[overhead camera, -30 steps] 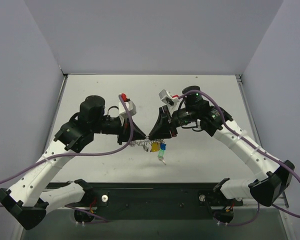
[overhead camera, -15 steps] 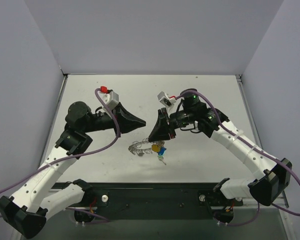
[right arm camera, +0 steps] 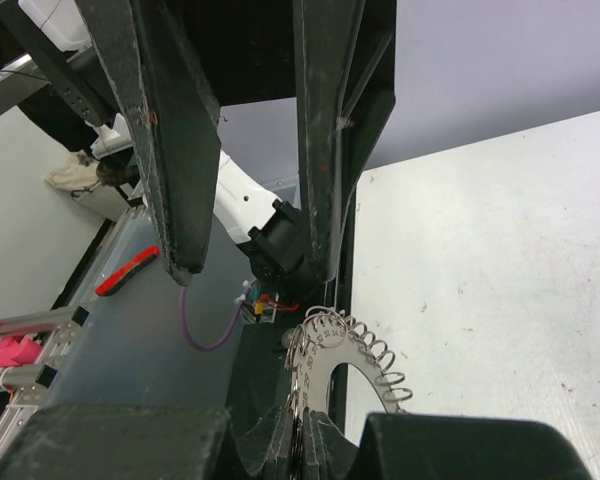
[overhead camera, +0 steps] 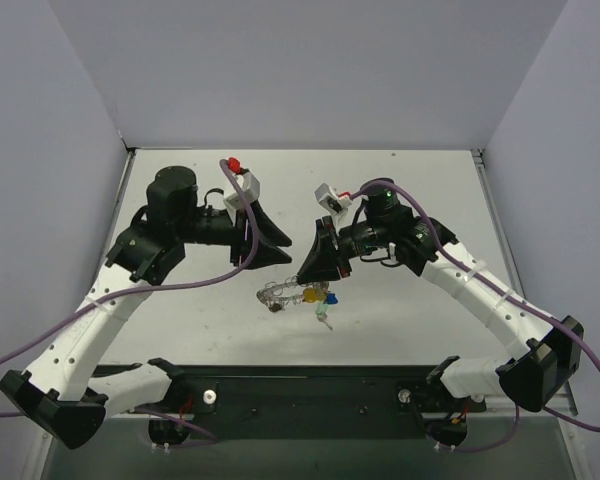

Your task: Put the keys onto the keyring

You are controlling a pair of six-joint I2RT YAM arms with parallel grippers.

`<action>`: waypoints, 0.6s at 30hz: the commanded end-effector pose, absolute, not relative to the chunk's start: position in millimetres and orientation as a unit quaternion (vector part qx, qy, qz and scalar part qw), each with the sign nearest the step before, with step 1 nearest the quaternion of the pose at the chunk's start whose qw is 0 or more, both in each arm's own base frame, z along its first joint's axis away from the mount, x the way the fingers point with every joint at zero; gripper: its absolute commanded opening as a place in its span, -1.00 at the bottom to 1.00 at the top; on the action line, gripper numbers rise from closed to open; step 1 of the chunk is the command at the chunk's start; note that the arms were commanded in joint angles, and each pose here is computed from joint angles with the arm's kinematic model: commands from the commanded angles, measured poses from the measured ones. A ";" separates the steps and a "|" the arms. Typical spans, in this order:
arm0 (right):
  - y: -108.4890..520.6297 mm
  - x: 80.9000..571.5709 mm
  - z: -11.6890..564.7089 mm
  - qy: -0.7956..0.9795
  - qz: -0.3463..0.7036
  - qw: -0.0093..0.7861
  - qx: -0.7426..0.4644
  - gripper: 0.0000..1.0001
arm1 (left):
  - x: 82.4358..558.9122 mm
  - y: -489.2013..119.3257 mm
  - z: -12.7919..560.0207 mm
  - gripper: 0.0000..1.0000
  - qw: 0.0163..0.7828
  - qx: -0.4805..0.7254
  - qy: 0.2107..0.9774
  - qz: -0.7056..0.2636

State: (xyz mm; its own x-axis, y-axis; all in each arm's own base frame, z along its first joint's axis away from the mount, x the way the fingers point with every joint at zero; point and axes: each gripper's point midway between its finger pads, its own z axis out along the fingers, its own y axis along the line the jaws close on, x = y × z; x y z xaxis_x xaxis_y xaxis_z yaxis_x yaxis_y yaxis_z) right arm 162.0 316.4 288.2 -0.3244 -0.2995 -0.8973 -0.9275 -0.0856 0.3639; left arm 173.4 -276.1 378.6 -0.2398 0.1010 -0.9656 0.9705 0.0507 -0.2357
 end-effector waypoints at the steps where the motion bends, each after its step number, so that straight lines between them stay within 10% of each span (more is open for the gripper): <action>1: 315.5 155.0 316.2 0.565 0.549 0.318 -0.528 -1.00 | 148.2 -253.7 346.7 0.01 0.340 0.489 0.642 -0.483; 18: 315.0 163.4 312.7 0.588 0.530 0.323 -0.518 -1.00 | 155.3 -270.6 317.4 -0.24 0.323 0.519 0.690 -0.386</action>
State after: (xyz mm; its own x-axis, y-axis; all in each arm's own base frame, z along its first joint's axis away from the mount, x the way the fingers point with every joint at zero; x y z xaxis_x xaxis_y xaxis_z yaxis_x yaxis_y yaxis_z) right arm 163.5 313.1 285.0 -0.3358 -0.3228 -0.8849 -0.9274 -0.0510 0.3706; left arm 148.2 -268.8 299.2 -0.3134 0.4920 -0.8122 0.9493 0.1409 -0.2810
